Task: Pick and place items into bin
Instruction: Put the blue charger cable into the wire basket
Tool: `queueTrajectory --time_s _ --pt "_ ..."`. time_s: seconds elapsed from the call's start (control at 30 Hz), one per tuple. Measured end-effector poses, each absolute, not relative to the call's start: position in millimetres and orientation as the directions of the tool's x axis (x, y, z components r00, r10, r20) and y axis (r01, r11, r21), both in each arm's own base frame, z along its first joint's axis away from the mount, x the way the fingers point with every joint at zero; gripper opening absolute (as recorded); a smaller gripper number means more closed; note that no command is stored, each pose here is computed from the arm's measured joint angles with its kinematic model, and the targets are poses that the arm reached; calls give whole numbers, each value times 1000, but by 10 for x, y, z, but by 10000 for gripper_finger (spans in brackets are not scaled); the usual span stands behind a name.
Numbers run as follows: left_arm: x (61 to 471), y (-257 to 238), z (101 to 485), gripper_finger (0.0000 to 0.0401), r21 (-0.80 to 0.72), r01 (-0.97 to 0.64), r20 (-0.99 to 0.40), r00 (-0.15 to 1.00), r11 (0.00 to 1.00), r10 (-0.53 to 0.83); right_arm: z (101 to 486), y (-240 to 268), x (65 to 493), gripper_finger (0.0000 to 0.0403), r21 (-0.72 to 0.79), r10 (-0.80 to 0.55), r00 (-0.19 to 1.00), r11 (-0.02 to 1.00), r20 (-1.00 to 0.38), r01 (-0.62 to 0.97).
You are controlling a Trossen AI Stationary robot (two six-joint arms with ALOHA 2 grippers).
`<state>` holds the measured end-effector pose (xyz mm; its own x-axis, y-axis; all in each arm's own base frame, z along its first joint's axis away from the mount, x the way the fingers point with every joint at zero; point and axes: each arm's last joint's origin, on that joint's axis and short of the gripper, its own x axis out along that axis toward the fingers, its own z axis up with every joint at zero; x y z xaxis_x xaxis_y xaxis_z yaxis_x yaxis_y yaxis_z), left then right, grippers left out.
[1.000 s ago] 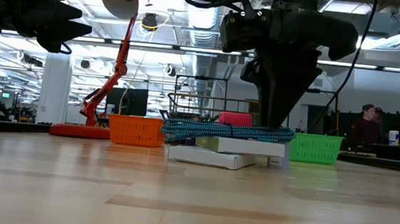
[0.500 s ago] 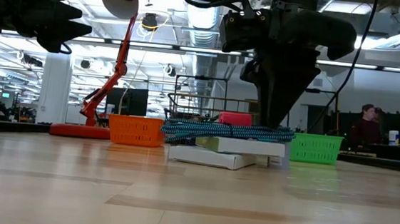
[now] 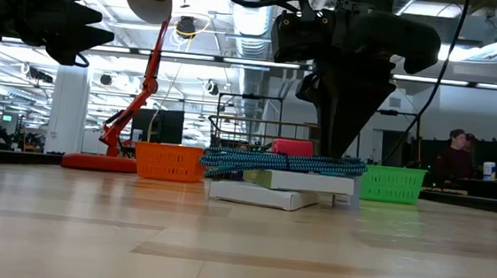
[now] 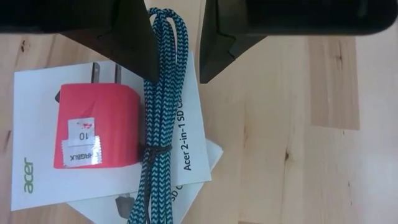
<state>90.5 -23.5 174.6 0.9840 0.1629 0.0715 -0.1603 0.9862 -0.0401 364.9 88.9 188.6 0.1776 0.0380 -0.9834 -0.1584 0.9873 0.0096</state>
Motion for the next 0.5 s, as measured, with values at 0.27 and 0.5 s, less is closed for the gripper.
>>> queueTrajectory --time_s 0.27,0.5 --pt "905 -235 1746 233 -40 -161 71 984 986 163 1862 891 3657 106 9 37 174 987 -984 -161" --pt "905 -235 1746 233 -40 -161 72 984 986 163 1672 907 3690 106 38 58 112 984 -992 -172"
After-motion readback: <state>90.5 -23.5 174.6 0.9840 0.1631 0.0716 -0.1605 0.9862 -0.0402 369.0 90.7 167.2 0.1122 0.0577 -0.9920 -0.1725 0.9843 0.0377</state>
